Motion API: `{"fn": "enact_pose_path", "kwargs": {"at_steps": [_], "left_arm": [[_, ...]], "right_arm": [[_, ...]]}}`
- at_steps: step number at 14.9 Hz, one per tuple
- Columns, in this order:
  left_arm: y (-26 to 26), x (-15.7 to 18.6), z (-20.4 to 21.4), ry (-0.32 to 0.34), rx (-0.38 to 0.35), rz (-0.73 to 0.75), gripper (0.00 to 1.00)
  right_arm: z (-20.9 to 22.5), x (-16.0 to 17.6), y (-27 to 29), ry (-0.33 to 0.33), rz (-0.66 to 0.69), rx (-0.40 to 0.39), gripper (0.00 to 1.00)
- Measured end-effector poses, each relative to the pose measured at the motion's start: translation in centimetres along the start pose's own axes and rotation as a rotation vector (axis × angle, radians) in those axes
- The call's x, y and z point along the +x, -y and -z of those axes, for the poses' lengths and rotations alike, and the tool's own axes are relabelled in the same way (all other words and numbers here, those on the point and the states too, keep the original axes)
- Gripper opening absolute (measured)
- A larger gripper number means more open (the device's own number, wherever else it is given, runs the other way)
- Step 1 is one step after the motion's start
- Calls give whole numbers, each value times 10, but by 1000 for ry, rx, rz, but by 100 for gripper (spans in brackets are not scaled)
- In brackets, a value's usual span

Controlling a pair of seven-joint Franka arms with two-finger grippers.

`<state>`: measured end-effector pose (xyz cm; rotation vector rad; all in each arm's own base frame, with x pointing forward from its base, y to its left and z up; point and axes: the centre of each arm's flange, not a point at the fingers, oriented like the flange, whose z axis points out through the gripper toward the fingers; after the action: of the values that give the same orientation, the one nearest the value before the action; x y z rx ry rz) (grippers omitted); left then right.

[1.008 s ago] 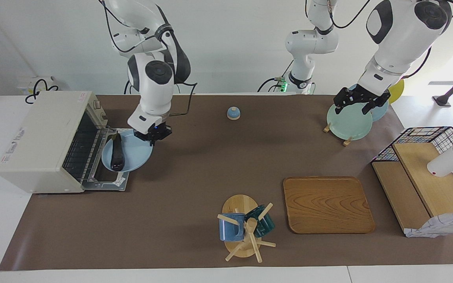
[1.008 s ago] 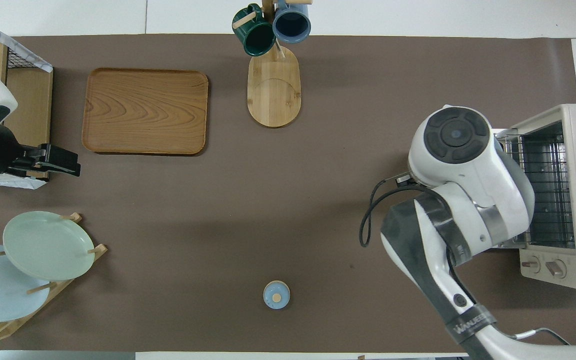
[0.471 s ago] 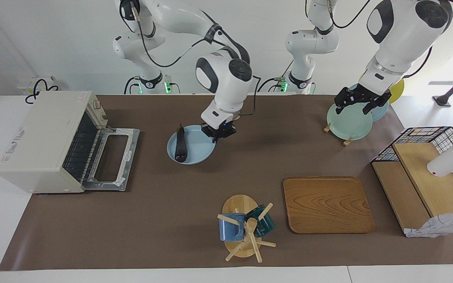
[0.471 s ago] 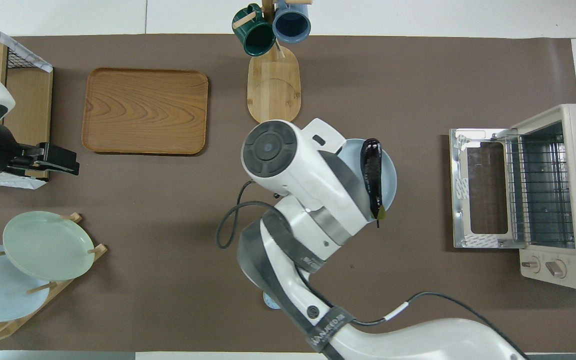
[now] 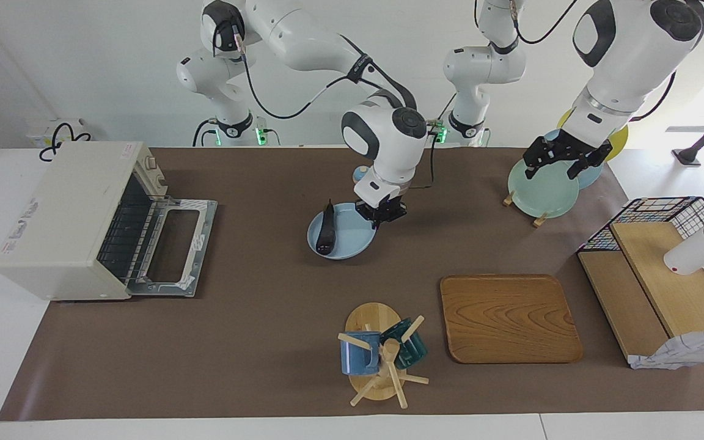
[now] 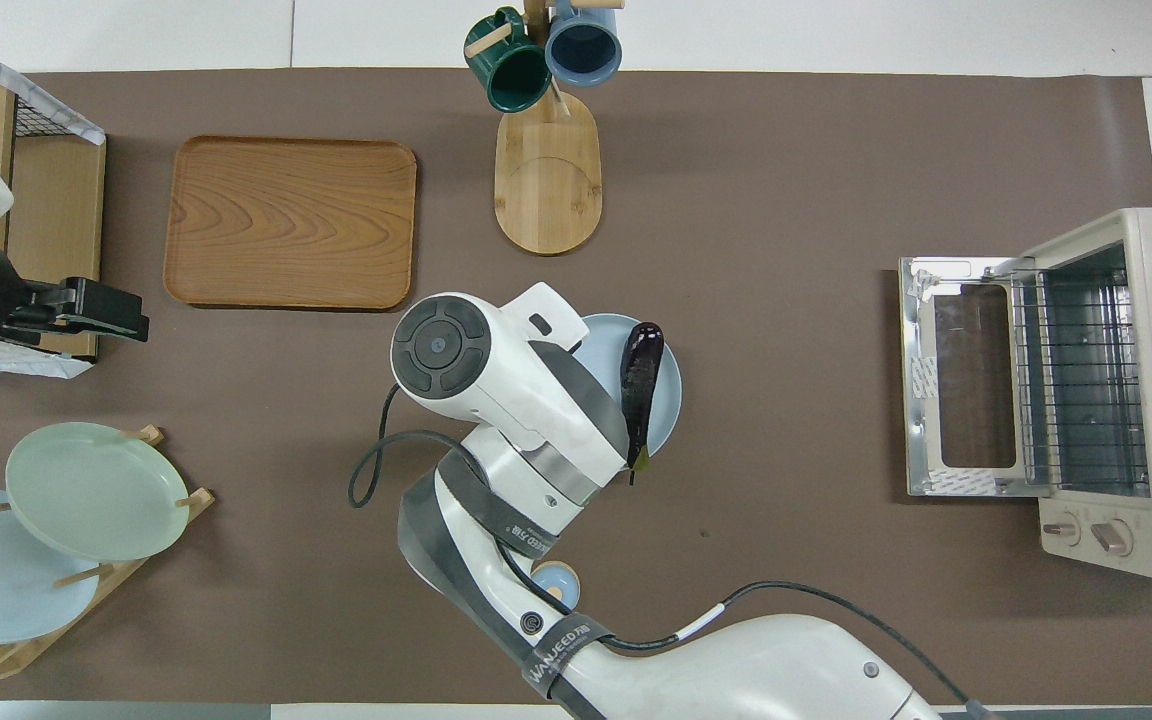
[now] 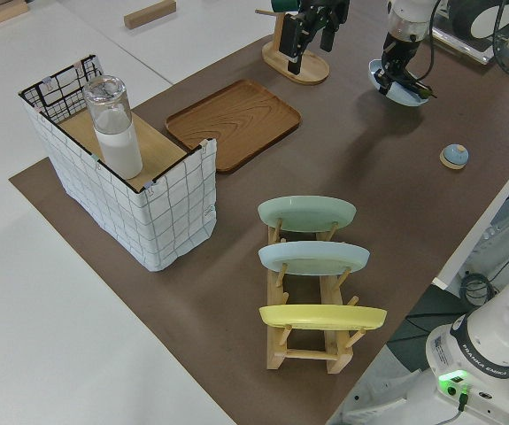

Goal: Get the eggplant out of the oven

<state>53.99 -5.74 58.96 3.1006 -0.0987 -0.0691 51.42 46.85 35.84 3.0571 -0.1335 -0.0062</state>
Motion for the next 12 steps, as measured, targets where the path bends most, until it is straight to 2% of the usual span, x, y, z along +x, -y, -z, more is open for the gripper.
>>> {"fn": "enact_pose_path", "kwargs": {"at_steps": [3, 4, 7, 8, 9, 11, 12], "left_arm": [[1, 0, 1, -1, 0, 1, 100], [1, 0, 1, -2, 0, 1, 100], [1, 0, 1, -3, 0, 1, 100], [1, 0, 1, -4, 0, 1, 100], [1, 0, 1, -5, 0, 1, 100], [0, 1, 2, -12, 0, 0, 100], [-1, 2, 2, -16, 0, -2, 100]], "right_arm": [[-6, -4, 8, -8, -63, 66, 2], [-6, -2, 9, -19, -70, 83, 6], [1, 3, 8, -37, -78, 105, 39], [6, 6, 6, -43, -84, 111, 45], [11, 13, -1, -46, -98, 113, 46], [23, 36, -32, -31, -84, 88, 33], [32, 47, -53, -17, -51, 63, 33]]}}
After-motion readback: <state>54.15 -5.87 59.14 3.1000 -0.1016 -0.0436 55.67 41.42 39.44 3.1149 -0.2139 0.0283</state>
